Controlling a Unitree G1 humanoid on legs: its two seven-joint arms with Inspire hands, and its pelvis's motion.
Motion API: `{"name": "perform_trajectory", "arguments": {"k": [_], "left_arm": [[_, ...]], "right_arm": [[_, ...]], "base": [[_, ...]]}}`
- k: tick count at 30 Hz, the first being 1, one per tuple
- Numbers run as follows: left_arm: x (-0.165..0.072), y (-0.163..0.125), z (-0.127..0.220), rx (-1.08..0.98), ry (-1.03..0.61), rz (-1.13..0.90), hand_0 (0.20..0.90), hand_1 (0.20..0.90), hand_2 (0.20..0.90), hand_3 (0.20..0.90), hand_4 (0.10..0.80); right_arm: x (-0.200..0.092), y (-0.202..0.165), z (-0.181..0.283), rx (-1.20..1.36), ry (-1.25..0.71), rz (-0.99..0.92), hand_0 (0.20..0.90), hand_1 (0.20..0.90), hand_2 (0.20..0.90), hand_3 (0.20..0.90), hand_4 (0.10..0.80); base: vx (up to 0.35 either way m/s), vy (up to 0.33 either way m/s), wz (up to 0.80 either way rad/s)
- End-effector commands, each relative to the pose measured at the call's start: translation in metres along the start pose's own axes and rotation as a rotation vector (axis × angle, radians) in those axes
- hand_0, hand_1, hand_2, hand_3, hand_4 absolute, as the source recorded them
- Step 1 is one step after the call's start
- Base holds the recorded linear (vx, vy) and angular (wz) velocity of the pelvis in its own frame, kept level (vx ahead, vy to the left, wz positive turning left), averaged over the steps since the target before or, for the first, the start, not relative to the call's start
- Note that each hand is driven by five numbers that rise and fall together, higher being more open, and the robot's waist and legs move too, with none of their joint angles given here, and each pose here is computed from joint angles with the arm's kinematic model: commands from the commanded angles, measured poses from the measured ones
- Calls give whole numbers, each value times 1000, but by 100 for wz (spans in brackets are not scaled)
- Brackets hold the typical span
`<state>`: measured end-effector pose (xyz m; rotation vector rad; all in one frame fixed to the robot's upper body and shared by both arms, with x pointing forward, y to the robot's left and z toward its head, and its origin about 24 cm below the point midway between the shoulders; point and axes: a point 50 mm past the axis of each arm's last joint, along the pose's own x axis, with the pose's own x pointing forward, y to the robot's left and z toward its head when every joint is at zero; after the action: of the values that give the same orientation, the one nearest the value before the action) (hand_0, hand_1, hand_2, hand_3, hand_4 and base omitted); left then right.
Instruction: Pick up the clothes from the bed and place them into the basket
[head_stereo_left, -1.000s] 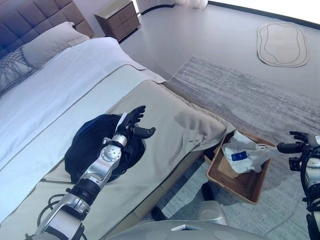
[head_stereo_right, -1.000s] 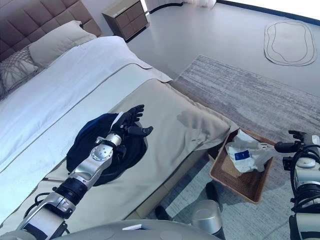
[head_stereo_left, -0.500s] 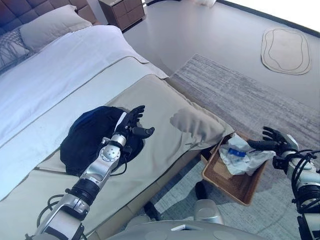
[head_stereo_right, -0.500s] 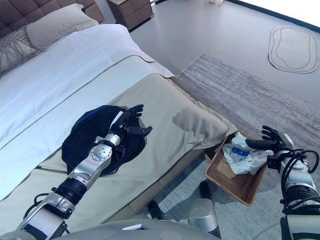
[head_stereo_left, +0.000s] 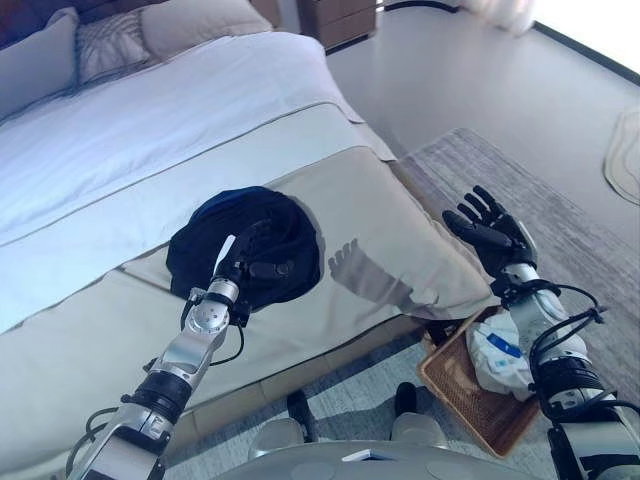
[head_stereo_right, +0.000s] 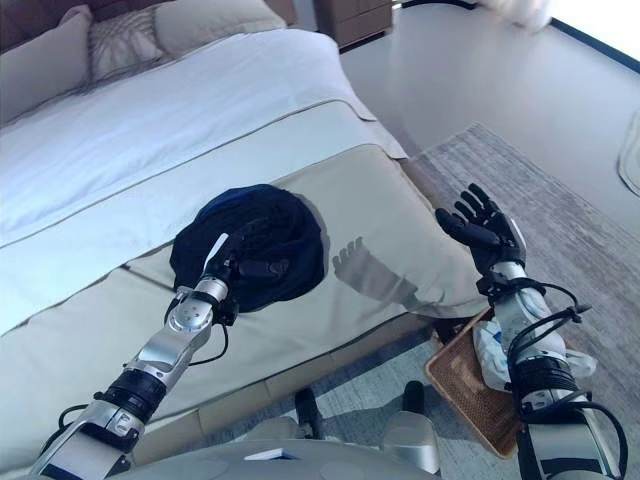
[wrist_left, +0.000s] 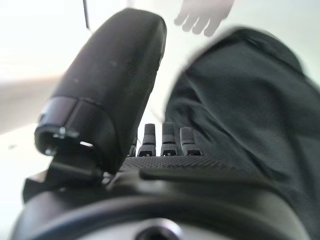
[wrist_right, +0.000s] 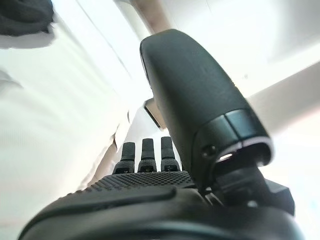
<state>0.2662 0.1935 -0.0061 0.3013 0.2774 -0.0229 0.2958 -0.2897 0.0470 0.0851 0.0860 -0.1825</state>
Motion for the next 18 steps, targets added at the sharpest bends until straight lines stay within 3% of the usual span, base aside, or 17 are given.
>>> {"name": "perform_trajectory", "arguments": {"k": [1,8,13,18], "left_arm": [[4,30,17,-8,-128,155,900,900,900,900,800],[1,33,8,-6,-106,163,900,900,900,900,800],[-11,46,0,32,-103,172,900,900,900,900,800],[-16,61,24,37,-219,206,900,900,900,900,800]], "right_arm": [[20,26,73,-181,-347,-84,900,900,900,900,800],[35,47,94,-537,-361,-173,900,900,900,900,800],[41,54,112,-770,-384,-208,900,900,900,900,800],[43,65,129,-854,-445,-213,900,900,900,900,800]], "base": [[35,56,38],[47,81,36],[187,78,26],[54,66,24]]}}
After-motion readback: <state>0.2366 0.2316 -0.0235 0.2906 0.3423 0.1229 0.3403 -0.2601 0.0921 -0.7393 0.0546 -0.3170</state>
